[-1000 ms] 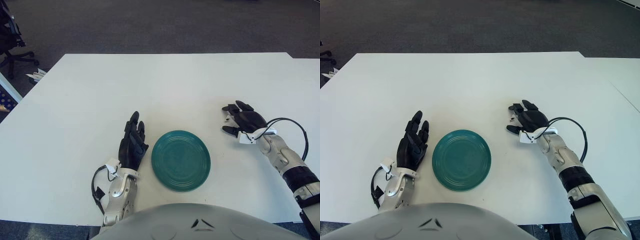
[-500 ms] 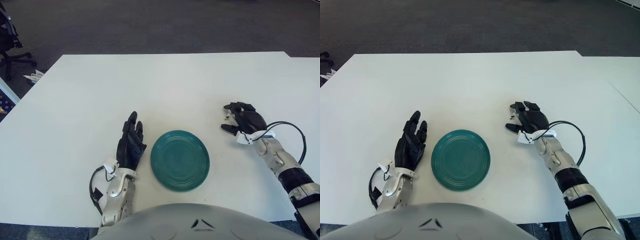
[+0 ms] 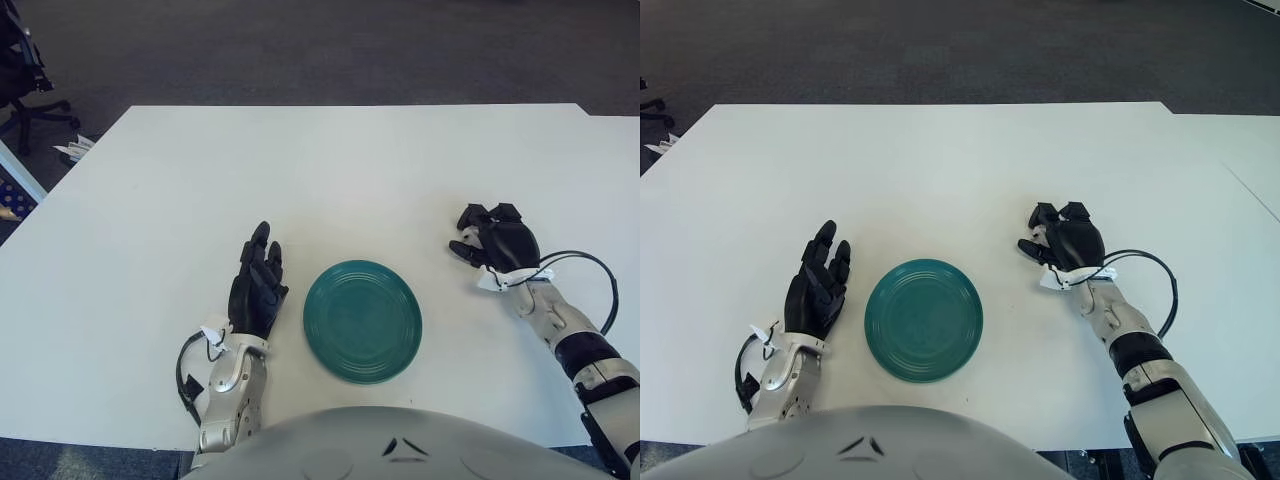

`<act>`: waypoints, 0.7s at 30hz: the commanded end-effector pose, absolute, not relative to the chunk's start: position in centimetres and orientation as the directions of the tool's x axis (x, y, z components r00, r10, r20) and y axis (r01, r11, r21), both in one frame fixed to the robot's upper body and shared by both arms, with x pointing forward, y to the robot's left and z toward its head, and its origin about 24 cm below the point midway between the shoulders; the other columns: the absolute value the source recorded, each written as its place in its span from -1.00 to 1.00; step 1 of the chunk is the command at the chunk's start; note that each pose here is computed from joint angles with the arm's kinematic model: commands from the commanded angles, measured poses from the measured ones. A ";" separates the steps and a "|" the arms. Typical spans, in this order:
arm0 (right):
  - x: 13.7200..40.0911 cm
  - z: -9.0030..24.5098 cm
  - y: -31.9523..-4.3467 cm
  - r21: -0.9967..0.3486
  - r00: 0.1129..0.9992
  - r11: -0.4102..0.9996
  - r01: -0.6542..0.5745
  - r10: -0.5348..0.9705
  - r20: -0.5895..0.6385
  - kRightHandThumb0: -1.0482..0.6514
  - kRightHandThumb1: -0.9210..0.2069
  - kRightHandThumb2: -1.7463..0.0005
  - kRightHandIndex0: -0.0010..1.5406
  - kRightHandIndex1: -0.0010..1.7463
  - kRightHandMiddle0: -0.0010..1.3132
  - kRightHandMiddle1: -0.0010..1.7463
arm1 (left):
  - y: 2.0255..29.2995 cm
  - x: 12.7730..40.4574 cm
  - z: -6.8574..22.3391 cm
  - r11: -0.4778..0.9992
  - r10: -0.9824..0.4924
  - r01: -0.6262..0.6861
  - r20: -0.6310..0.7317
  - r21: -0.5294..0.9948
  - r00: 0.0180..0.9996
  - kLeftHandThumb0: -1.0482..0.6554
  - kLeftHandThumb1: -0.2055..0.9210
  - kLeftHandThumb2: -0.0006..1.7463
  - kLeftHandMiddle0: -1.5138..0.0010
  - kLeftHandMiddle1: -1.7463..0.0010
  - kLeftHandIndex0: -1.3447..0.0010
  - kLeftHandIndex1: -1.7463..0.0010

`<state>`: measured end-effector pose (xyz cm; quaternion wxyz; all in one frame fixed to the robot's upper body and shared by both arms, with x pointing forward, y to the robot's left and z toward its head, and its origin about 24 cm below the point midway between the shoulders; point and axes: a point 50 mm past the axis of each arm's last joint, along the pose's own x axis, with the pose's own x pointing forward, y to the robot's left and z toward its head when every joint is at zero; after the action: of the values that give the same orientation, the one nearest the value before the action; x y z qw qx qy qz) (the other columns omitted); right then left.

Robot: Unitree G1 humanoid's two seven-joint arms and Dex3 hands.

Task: Put the charger into the plate.

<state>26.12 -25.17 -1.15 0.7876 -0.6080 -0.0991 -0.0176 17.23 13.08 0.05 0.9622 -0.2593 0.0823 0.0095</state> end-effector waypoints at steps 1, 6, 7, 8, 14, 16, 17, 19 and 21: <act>23.1 -4.7 -25.1 -0.969 0.996 0.245 0.044 0.060 0.061 -0.28 -0.21 -0.27 0.21 1.00 -0.25 1.00 | 13.0 17.2 -0.3 0.845 -0.016 -0.087 -0.188 -0.527 0.982 -1.00 1.00 0.20 1.00 1.00 0.98 0.64; 23.4 -4.6 -25.6 -0.964 0.995 0.251 0.094 0.000 0.097 -0.28 -0.20 -0.28 0.27 1.00 -0.24 1.00 | 13.2 17.3 -0.2 0.842 0.007 -0.096 -0.167 -0.531 0.986 -1.00 1.00 0.24 0.99 0.99 0.95 0.59; 23.4 -4.7 -25.6 -0.963 0.995 0.250 0.098 -0.006 0.100 -0.28 -0.20 -0.28 0.29 1.00 -0.25 1.00 | 13.3 17.3 -0.2 0.843 0.009 -0.096 -0.163 -0.530 0.987 -1.00 1.00 0.24 0.98 0.99 0.94 0.58; 23.5 -4.7 -25.6 -0.963 0.995 0.250 0.101 -0.010 0.102 -0.28 -0.20 -0.28 0.29 1.00 -0.25 1.00 | 13.3 17.3 -0.2 0.843 0.011 -0.095 -0.160 -0.530 0.987 -1.00 1.00 0.24 0.97 0.99 0.95 0.57; 23.7 -4.7 -25.5 -0.959 0.993 0.259 0.116 -0.028 0.113 -0.28 -0.20 -0.28 0.34 1.00 -0.24 1.00 | 13.6 17.6 -0.2 0.858 0.009 -0.069 -0.119 -0.509 0.993 -1.00 1.00 0.25 0.90 0.99 0.95 0.49; 23.8 -4.7 -25.4 -0.957 0.993 0.264 0.119 -0.032 0.115 -0.28 -0.20 -0.28 0.36 1.00 -0.24 1.00 | 13.8 17.7 -0.2 0.865 0.005 -0.056 -0.104 -0.499 0.995 -1.00 1.00 0.25 0.87 0.99 0.95 0.46; 23.8 -4.7 -25.4 -0.957 0.993 0.265 0.120 -0.033 0.115 -0.28 -0.19 -0.29 0.36 1.00 -0.24 1.00 | 13.8 17.7 -0.2 0.866 0.005 -0.054 -0.100 -0.497 0.995 -1.00 1.00 0.26 0.87 0.99 0.95 0.45; 23.9 -4.7 -25.4 -0.957 0.993 0.265 0.122 -0.036 0.116 -0.28 -0.18 -0.30 0.36 1.00 -0.23 1.00 | 13.9 17.8 -0.2 0.867 0.006 -0.053 -0.095 -0.496 0.995 -1.00 1.00 0.26 0.83 0.98 0.94 0.42; 23.9 -4.7 -25.3 -0.957 0.993 0.262 0.122 -0.037 0.117 -0.28 -0.17 -0.30 0.37 1.00 -0.23 1.00 | 14.0 17.9 -0.3 0.867 0.010 -0.055 -0.093 -0.496 0.996 -1.00 1.00 0.26 0.81 0.98 0.94 0.40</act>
<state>26.88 -26.37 -1.04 0.7840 -0.6071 -0.0972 -0.0852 17.66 14.07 0.04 0.9661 -0.2545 0.0402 0.0145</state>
